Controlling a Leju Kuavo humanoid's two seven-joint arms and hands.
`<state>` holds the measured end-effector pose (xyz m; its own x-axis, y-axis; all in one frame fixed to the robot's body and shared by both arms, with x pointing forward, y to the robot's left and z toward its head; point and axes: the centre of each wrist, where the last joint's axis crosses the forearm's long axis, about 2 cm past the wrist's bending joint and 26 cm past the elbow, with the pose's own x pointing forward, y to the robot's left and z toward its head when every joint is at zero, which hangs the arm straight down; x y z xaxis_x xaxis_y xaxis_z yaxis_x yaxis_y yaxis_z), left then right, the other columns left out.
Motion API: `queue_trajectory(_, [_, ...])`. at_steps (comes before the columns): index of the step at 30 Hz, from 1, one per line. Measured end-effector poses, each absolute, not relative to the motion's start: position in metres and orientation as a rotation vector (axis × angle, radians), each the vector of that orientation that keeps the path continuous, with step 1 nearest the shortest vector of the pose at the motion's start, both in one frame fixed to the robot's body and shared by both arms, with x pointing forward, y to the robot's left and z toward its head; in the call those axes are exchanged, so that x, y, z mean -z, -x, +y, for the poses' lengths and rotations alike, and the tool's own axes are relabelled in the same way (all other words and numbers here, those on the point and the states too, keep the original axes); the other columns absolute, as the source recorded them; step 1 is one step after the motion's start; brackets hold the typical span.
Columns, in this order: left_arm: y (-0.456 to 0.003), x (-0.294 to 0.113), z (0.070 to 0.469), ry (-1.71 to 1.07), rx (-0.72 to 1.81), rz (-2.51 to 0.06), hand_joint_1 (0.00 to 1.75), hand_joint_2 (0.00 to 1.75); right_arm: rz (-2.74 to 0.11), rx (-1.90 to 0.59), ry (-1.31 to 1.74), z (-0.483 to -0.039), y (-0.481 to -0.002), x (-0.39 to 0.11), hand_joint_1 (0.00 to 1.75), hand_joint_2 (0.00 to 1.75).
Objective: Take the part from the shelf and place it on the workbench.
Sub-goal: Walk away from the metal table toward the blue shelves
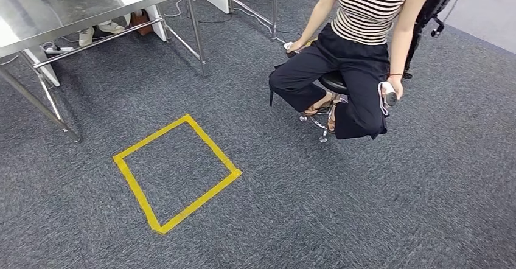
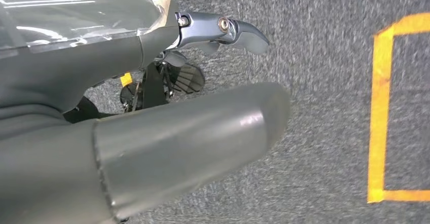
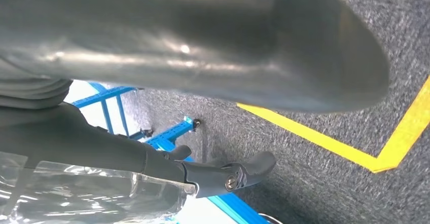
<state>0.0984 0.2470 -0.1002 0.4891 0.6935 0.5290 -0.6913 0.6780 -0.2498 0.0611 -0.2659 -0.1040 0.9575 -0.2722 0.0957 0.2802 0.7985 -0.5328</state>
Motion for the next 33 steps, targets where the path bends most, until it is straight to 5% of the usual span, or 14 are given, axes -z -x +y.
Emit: queue_trajectory(33, [-0.0989,0.1001,0.2471,0.018,-0.841,-0.648,0.0,0.0,0.001,0.288,0.565,-0.2612,-0.058,0.1042,0.0,0.0])
